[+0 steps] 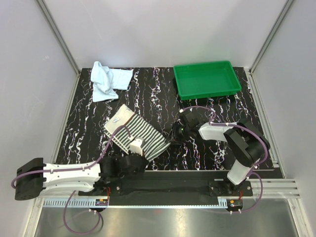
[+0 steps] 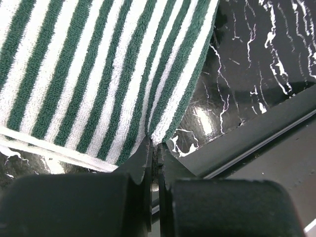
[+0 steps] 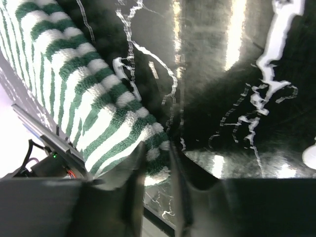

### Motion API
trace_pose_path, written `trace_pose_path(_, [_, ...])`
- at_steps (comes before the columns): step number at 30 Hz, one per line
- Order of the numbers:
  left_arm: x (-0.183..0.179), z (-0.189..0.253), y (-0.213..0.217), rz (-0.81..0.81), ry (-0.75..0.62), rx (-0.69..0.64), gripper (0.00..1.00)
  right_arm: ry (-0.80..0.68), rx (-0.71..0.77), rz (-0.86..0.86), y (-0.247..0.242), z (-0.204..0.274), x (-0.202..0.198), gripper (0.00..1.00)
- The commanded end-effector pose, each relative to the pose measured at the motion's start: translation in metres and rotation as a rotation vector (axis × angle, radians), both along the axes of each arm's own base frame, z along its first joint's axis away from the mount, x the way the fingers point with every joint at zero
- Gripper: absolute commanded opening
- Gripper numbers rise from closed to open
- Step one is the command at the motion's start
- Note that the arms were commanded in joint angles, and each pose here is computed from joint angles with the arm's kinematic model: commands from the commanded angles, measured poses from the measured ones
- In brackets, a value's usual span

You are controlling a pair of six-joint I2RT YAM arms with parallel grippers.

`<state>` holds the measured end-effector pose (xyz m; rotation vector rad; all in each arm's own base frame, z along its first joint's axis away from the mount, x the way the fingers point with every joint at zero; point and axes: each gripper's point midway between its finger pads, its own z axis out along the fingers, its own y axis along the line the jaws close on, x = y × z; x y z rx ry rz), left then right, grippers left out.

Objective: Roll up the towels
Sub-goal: Roll the towel

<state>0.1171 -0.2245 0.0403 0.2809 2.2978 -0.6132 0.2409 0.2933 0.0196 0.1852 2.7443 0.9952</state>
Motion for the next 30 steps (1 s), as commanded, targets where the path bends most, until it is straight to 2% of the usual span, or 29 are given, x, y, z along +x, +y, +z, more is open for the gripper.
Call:
trace_pose_path(1, [0.007,0.007,-0.001,0.043,-0.025,-0.043,0.00,0.026,-0.056,-0.016,-0.011,-0.017,-0.009,0.28])
trace_pose_path(6, [0.002,0.005,-0.006,0.026,0.002,-0.056,0.00,-0.004,-0.127,-0.003,-0.024,0.002,-0.010,0.15])
trace_pose_path(7, [0.001,0.007,-0.008,0.024,0.007,-0.069,0.00,0.014,-0.179,-0.005,-0.033,0.005,-0.013,0.12])
trace_pose_path(8, [0.000,0.010,-0.011,0.028,0.017,-0.088,0.00,-0.009,-0.202,0.014,-0.037,0.012,-0.013,0.02])
trace_pose_path(9, [0.000,0.011,-0.013,0.030,0.026,-0.098,0.00,0.031,-0.278,0.018,-0.052,0.010,-0.023,0.00])
trace_pose_path(13, [-0.004,0.017,-0.013,0.077,0.084,-0.105,0.00,0.032,-0.413,0.065,-0.072,0.035,-0.022,0.00])
trace_pose_path(17, [-0.009,0.019,-0.020,0.092,0.145,-0.141,0.00,0.061,-0.447,0.123,-0.073,0.044,-0.022,0.00])
trace_pose_path(21, [-0.013,0.000,-0.014,0.126,0.200,-0.151,0.00,0.081,-0.455,0.151,-0.062,0.046,-0.011,0.00])
trace_pose_path(27, [-0.013,-0.018,-0.010,0.164,0.311,-0.305,0.00,0.126,-0.493,0.194,-0.055,0.034,0.002,0.00])
trace_pose_path(30, [-0.008,-0.029,0.001,0.186,0.344,-0.313,0.00,0.135,-0.521,0.184,-0.061,0.032,0.009,0.08])
